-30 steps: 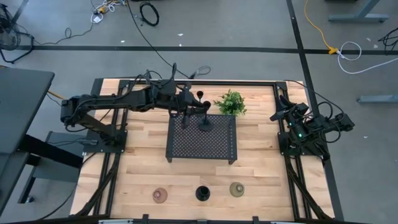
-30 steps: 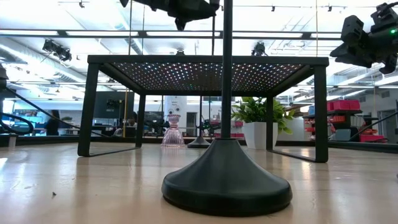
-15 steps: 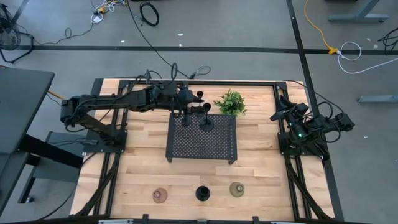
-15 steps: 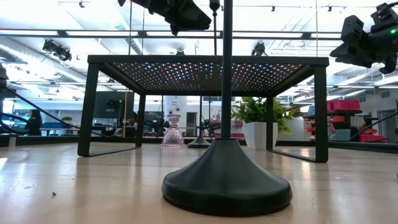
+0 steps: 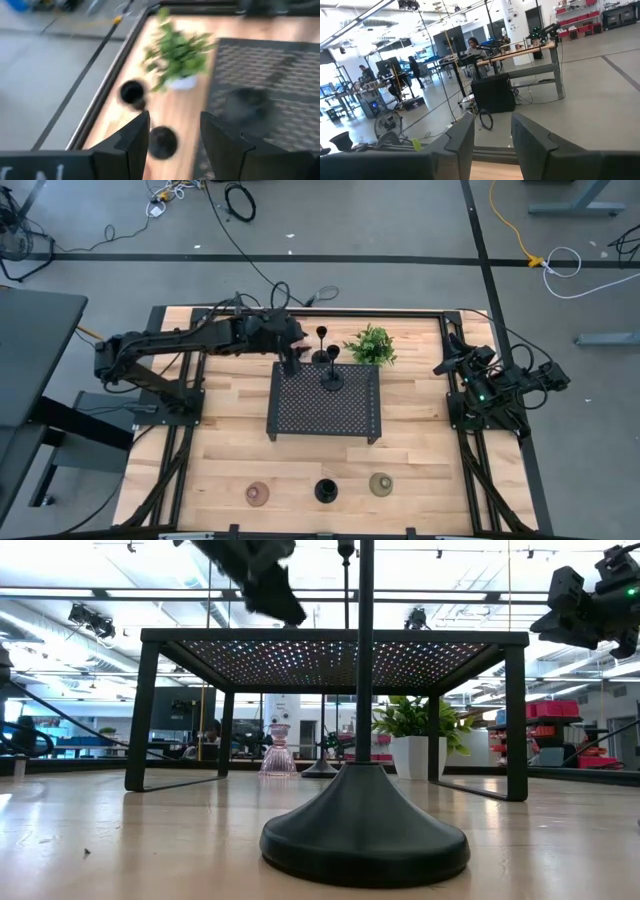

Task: Pick & Place candle stick holders
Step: Put the top black candle holder on the shelf

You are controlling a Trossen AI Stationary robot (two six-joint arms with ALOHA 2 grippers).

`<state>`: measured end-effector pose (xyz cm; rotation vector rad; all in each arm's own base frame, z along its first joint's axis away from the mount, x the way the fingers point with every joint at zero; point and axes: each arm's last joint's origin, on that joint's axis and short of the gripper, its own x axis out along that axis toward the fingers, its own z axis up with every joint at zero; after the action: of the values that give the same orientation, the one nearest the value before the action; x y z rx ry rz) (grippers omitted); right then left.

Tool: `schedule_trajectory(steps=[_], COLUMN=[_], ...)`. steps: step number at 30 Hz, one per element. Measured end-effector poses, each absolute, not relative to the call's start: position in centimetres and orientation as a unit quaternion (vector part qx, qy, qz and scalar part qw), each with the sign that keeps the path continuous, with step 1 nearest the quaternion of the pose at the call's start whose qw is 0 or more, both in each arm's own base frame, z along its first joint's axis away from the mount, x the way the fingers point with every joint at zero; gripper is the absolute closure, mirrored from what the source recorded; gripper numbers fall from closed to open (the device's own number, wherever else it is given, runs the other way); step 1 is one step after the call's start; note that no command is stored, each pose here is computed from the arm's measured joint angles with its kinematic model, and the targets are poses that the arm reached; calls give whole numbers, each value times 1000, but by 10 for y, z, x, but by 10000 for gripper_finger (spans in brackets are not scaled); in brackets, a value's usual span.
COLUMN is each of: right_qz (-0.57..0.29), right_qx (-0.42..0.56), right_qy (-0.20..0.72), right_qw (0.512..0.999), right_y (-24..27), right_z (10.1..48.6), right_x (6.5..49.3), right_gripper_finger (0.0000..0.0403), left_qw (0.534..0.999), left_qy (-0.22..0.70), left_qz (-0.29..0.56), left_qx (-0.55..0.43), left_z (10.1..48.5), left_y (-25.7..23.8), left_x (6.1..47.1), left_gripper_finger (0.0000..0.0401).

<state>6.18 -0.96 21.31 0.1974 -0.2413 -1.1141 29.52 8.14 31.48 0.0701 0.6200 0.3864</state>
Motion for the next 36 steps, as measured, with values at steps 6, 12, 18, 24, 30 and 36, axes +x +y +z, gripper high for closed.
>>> schedule_trajectory(steps=[6, 12, 18, 24, 30, 36], right_qz=[-527, -529, -529, -529, -526, -524], right_qx=[92, 91, 91, 91, 102, 97], right_qy=[-112, -110, -110, -111, -118, -114], right_qw=[838, 836, 836, 837, 836, 838], right_y=[-10, -10, -10, -10, -9, -9], right_z=[213, 213, 213, 213, 212, 211], right_x=[62, 62, 62, 62, 62, 63], right_gripper_finger=[273, 273, 273, 273, 273, 273], left_qw=[918, 939, 958, 963, 961, 962], left_qy=[329, 272, 207, 186, 196, 192], left_qz=[220, 208, 191, 192, 194, 191], left_qx=[-1, -19, -47, -42, -36, -24], left_z=[278, 252, 238, 235, 216, 203], left_y=[106, 121, 127, 126, 131, 135], left_x=[289, 283, 278, 280, 292, 301], left_gripper_finger=[224, 224, 224, 224, 224, 224])
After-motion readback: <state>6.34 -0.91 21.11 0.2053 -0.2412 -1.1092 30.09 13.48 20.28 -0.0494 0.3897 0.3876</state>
